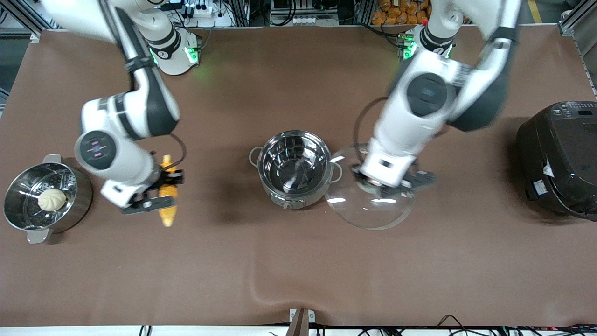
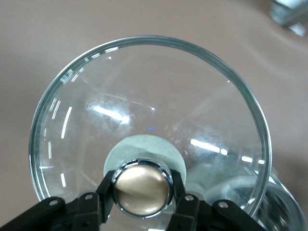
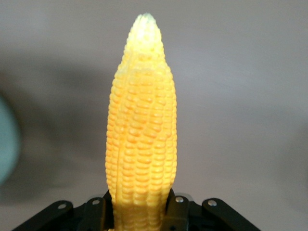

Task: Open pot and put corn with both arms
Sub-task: 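Lift the lid aside with the left gripper while the right gripper carries the corn, then lower the corn into the pot and open the right gripper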

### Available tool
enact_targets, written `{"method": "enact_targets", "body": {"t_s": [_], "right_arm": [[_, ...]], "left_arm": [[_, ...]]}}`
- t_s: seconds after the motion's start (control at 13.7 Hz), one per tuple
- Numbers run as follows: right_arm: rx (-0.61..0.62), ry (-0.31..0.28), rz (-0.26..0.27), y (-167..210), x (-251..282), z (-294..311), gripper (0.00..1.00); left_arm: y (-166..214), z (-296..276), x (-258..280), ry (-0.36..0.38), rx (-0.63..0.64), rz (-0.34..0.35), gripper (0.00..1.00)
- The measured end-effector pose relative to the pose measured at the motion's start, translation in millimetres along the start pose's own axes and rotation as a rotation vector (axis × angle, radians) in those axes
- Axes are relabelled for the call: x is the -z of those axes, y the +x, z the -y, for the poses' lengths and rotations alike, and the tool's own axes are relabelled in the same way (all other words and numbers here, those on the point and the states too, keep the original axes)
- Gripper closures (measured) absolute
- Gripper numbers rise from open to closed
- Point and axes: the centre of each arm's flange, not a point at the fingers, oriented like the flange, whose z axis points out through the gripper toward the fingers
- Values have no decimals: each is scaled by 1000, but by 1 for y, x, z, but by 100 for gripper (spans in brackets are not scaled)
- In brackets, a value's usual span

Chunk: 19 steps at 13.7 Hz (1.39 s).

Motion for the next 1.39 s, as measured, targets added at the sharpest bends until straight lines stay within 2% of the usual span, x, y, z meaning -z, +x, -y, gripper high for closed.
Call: {"method": "enact_targets", "body": {"t_s": [0.22,0.51,0.73,0.95,1.09,1.39], "right_arm": [[14,-6,-47,-17,22,117,66],[-69,-12,-74,-55,13,256,66],[-128,6,-114,-48,-19,293,66],[-154,10,-129,-35,-52,299,63],[-156,8,-128,-32,-60,301,50],[-172,3,-131,-27,-46,295,4]], "left_arm": [[53,66,-28,33,38,39,49],[68,93,-96,87,-6,122,49],[59,94,-178,113,-25,163,49],[43,97,-234,96,-34,139,49],[39,101,-249,76,-34,106,49],[37,103,-255,64,-45,63,49]]}}
